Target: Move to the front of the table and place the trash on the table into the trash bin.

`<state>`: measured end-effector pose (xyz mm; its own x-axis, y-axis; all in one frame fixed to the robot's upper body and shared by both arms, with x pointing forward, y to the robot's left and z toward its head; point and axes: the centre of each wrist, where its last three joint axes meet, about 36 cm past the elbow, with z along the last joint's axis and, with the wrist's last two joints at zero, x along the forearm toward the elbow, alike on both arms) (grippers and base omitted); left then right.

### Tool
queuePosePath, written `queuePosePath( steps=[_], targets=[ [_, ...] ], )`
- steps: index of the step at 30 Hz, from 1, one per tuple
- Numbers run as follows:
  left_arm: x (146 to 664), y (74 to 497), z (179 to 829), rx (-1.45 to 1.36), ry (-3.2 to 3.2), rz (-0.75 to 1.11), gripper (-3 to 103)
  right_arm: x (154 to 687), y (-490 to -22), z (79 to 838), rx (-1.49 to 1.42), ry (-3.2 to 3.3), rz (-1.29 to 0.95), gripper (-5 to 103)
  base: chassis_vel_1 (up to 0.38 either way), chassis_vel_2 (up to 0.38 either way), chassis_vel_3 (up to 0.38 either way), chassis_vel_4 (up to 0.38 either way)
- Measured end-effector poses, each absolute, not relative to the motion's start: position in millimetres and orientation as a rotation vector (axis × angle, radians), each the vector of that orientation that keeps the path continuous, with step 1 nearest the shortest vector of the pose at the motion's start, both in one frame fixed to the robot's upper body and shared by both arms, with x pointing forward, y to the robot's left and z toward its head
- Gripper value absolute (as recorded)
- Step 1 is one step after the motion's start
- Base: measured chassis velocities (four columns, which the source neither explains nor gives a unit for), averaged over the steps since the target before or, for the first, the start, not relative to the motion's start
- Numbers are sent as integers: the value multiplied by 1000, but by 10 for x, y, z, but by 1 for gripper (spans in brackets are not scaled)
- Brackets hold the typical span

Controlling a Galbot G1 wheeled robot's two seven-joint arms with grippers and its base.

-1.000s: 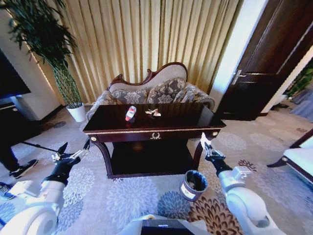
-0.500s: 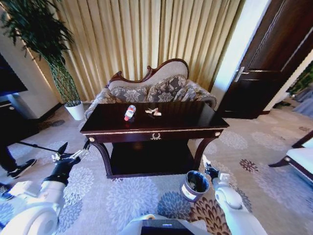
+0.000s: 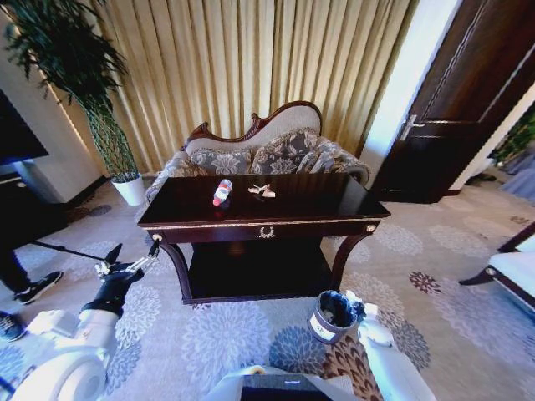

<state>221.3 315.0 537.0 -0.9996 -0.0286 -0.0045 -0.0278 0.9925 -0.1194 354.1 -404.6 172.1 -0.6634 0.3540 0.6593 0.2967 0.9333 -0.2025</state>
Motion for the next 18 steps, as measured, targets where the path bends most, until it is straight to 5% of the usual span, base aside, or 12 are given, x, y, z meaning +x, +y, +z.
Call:
queuePosePath(
  steps=[18],
  targets=[
    [2213,3146,5367,-39,3131,-180,100,3489,-4167,1813,-467,-2351,98,85,0,0,0,0]
  ],
)
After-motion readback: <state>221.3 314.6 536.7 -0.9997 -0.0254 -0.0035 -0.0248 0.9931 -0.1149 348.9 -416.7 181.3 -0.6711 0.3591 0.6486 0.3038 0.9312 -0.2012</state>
